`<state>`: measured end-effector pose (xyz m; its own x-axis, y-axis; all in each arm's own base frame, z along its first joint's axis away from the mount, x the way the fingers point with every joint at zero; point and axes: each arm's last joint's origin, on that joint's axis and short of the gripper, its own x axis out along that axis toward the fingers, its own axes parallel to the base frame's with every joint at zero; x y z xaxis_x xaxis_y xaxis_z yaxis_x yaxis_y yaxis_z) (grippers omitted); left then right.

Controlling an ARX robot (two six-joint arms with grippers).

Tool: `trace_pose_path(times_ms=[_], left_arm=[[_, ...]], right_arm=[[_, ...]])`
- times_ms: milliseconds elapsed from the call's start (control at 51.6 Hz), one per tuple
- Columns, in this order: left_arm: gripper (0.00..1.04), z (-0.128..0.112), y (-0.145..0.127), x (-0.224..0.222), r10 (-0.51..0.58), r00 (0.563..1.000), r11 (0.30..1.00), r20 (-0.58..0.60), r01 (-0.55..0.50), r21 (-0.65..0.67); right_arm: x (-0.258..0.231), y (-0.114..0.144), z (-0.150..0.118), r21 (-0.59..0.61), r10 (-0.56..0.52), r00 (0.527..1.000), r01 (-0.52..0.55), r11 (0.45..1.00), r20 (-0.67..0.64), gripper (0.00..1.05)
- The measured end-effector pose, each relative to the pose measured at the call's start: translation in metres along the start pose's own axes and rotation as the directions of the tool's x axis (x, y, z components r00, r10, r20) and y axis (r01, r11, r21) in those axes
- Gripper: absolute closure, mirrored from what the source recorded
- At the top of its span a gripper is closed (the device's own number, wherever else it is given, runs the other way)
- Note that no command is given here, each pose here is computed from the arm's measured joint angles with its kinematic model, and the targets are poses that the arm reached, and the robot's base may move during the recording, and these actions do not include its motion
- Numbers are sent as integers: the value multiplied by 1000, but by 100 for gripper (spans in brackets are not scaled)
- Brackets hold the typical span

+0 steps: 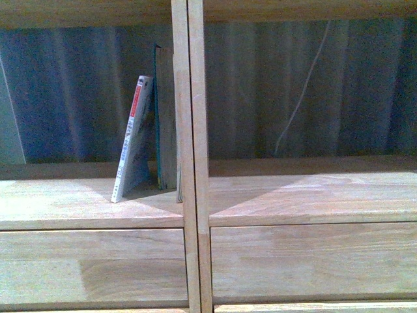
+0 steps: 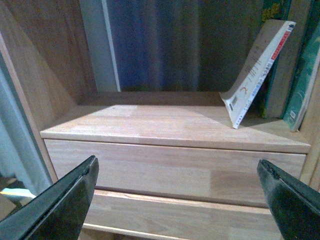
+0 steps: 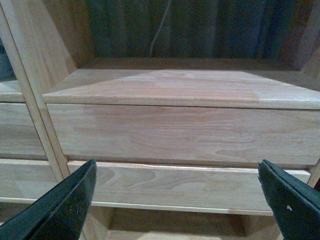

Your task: Organize books on shelf

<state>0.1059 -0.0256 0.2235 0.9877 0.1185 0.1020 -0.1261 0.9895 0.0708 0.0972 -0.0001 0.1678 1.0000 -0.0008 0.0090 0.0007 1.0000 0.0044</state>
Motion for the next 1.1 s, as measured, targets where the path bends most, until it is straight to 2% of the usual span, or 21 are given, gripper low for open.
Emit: trace_pose_path(times_ms=[58,77,155,252,368,542,620,697,1104], left_arm=[[10,-5,-2,-6,-40,999,999,-22,39,-19],[13,-7,-3,-7,-81,996,996,-38,80,-30],[25,-16,-2,-10,-131,988,991,-81,128,-43],[41,-27,1,-10,-143,985,989,-98,137,-59],[59,-30,6,-11,-137,987,989,-87,131,-73],[91,-38,12,-10,-137,987,989,-88,131,-76],[102,-41,17,-10,-165,983,984,-86,158,-82],[102,-44,23,-10,-121,989,990,-90,114,-80],[102,-58,22,-11,-130,987,989,-89,123,-81]], right_arm=[[0,0,0,0,0,1000,0,1000,0,7],[0,0,0,0,0,1000,0,1000,0,7],[0,0,0,0,0,1000,0,1000,0,7],[0,0,0,0,0,1000,0,1000,0,7],[0,0,0,0,0,1000,0,1000,0,7],[0,0,0,0,0,1000,0,1000,0,7],[0,0,0,0,0,1000,0,1000,0,7],[0,0,0,0,0,1000,0,1000,0,7],[0,0,0,0,0,1000,0,1000,0,7]])
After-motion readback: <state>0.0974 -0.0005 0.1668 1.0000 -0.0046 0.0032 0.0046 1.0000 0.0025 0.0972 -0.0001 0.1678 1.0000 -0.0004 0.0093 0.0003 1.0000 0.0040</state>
